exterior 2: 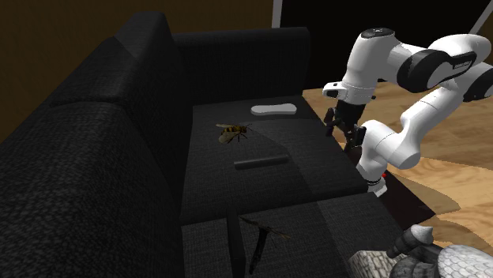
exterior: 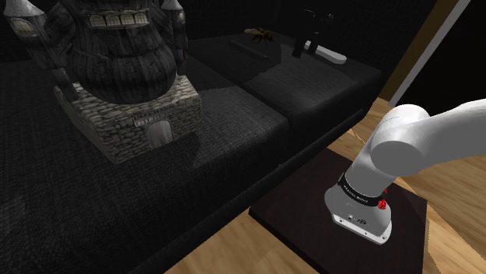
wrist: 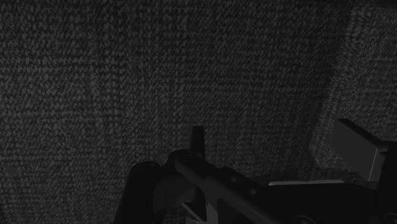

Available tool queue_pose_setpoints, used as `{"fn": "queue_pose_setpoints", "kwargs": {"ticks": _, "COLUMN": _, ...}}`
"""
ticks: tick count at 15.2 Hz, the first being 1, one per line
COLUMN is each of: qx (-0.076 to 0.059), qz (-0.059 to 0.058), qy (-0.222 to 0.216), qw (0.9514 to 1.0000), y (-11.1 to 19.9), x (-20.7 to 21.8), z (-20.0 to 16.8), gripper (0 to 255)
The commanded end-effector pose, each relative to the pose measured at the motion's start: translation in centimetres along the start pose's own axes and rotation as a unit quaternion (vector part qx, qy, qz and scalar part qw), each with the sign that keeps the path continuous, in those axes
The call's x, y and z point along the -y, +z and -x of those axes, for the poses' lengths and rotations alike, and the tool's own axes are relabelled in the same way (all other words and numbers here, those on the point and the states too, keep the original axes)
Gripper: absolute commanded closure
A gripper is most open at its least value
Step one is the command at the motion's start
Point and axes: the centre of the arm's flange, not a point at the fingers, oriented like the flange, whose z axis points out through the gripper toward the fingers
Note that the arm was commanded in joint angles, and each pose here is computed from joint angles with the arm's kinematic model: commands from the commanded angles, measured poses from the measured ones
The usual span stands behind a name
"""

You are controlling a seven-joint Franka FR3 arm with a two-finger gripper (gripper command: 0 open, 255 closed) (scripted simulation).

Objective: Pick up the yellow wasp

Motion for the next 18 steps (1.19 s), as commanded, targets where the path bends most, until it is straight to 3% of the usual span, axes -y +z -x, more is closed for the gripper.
{"fn": "queue_pose_setpoints", "kwargs": {"ticks": 1, "qx": 0.000, "qz": 0.000, "qy": 0.000, "qw": 1.0000, "y": 0.0, "x": 0.0, "z": 0.0, "gripper": 0}}
{"fn": "queue_pose_setpoints", "kwargs": {"ticks": 18, "qx": 0.015, "qz": 0.053, "qy": 0.054, "qw": 0.9971, "y": -0.6, "x": -12.1, "z": -18.3, "gripper": 0}}
